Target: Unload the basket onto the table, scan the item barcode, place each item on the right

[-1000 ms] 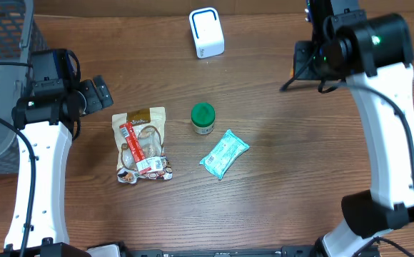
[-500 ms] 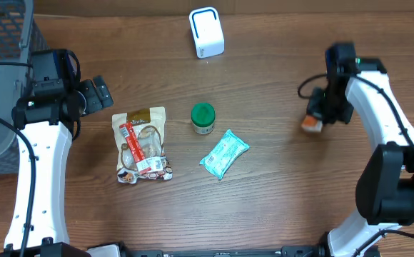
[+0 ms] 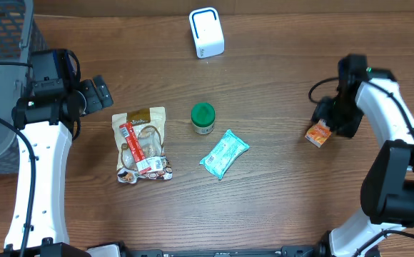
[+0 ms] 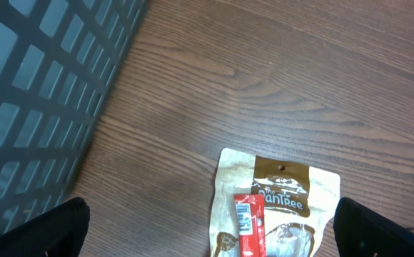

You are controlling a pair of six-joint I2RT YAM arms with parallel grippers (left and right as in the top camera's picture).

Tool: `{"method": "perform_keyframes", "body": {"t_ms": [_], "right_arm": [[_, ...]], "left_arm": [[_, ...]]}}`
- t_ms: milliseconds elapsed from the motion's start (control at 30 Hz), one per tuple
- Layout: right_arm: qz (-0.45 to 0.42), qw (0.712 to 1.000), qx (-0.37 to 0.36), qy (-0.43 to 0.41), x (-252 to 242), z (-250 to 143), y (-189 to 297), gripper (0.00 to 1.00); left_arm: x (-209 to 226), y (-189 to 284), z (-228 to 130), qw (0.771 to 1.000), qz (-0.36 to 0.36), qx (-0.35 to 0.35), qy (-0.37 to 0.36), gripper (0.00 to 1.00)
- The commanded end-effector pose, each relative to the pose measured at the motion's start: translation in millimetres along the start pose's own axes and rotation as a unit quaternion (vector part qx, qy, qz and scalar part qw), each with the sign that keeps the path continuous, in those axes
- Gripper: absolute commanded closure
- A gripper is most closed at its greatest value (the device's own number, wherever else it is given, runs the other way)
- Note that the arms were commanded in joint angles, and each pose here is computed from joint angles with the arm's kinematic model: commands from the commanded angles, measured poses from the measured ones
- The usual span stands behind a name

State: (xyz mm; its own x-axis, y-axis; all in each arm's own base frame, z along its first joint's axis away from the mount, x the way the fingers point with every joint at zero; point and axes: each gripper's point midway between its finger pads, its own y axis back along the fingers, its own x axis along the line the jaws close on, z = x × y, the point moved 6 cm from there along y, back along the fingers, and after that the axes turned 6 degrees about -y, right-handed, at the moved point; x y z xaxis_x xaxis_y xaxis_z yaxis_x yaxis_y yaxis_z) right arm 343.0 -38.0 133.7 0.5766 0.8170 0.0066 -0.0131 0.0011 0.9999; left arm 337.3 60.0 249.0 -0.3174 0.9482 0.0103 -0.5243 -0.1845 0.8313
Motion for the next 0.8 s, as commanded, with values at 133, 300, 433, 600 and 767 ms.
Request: {"method": "perform_keyframes", "body": {"t_ms": [133, 300, 433, 600, 767], "right_arm": [[0.176, 0.981, 0.066, 0.042, 86.9, -40.7, 49.2, 0.46], [0.156, 0.981, 0.100, 0.051, 120.5, -87.4, 34.2, 0.50], [0.134, 0.982, 0.121, 0.051, 136.9, -124.6, 13.4, 0.54], [0.113, 0.986, 0.111, 0.058, 147.4, -153.5, -11.2, 0.55], [0.076, 0.994, 0.073, 0.037, 144.5, -163.5, -30.6, 0.57]], "left_arm": [[1.4, 5.2, 5.7, 1.000, 0.002, -0.012, -0.006, 0.00], [1.4, 5.2, 5.7, 1.000, 0.002, -0.012, -0.006, 0.00], [1.4, 5.2, 5.7, 1.000, 0.002, -0.012, -0.006, 0.00], [1.4, 5.2, 5.7, 1.000, 0.002, -0.012, -0.006, 0.00], [1.4, 5.2, 5.7, 1.000, 0.002, -0.012, -0.006, 0.00]]}}
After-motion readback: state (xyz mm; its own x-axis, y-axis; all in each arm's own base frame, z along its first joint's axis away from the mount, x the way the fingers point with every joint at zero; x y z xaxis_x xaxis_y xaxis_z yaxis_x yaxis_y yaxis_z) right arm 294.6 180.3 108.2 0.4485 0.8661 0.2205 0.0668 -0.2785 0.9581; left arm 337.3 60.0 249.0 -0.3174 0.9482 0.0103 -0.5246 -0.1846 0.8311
